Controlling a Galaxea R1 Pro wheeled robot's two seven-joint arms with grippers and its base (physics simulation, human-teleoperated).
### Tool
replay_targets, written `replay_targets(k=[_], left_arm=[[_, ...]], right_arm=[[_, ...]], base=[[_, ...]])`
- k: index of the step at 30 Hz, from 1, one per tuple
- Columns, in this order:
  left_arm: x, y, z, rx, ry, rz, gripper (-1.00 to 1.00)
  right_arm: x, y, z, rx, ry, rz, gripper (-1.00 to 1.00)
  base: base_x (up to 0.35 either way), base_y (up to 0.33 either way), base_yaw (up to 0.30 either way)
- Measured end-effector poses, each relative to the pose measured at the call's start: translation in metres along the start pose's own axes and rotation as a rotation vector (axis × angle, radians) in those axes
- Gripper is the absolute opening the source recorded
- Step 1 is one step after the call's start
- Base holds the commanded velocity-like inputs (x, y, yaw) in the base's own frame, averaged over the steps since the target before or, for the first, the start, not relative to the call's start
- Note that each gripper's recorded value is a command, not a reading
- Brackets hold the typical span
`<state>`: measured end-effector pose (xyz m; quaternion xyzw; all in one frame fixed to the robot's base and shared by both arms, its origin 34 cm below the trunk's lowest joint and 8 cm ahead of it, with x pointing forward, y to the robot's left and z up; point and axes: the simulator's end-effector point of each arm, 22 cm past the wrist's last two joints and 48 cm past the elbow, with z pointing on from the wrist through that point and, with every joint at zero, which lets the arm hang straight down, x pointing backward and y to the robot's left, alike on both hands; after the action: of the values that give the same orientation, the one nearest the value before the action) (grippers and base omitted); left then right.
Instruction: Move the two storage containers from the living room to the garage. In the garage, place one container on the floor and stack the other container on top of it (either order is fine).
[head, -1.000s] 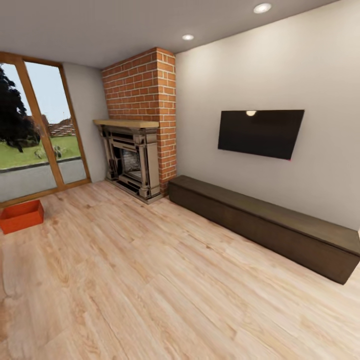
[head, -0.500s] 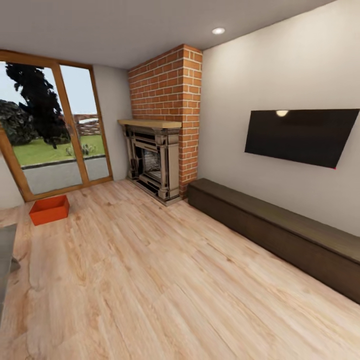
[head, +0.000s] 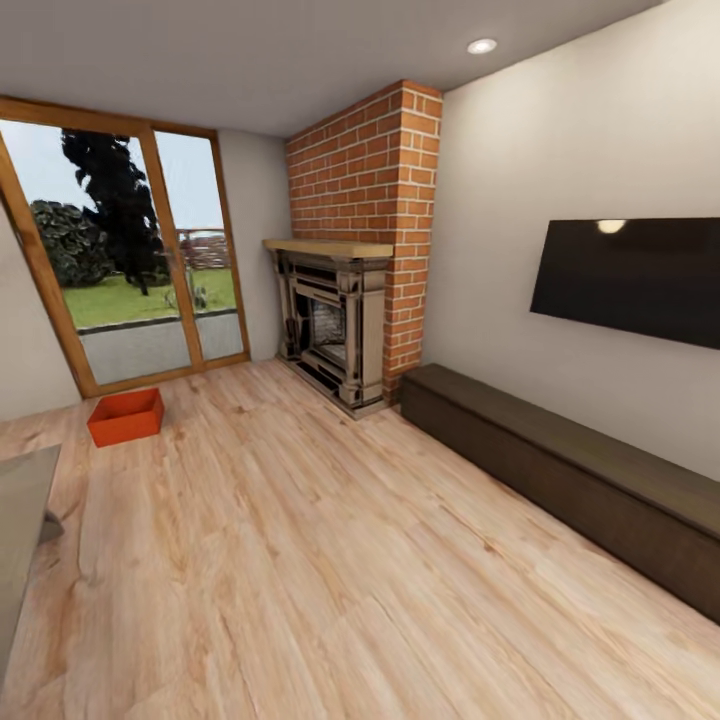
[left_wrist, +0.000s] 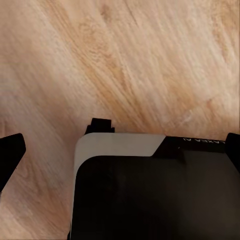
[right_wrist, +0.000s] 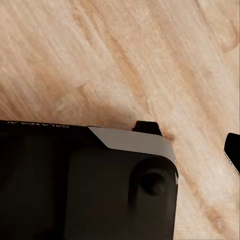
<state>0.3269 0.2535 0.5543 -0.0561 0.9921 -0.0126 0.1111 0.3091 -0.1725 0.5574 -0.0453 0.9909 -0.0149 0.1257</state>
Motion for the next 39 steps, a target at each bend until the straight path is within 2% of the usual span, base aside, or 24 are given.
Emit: replay_targets(k=[28, 39], left_arm=[[0.0, 0.0, 0.0, 0.0, 0.0, 0.0, 1.0], [0.0, 0.0, 0.0, 0.0, 0.0, 0.0, 1.0]], right_arm=[[0.0, 0.0002, 0.0, -0.001, 0.0, -0.002, 1.0], [-0.0002, 0.0003, 0.0, -0.001, -0.001, -0.004, 1.0]], base=[[0.322, 0.0, 0.004], [0.322, 0.0, 0.251]])
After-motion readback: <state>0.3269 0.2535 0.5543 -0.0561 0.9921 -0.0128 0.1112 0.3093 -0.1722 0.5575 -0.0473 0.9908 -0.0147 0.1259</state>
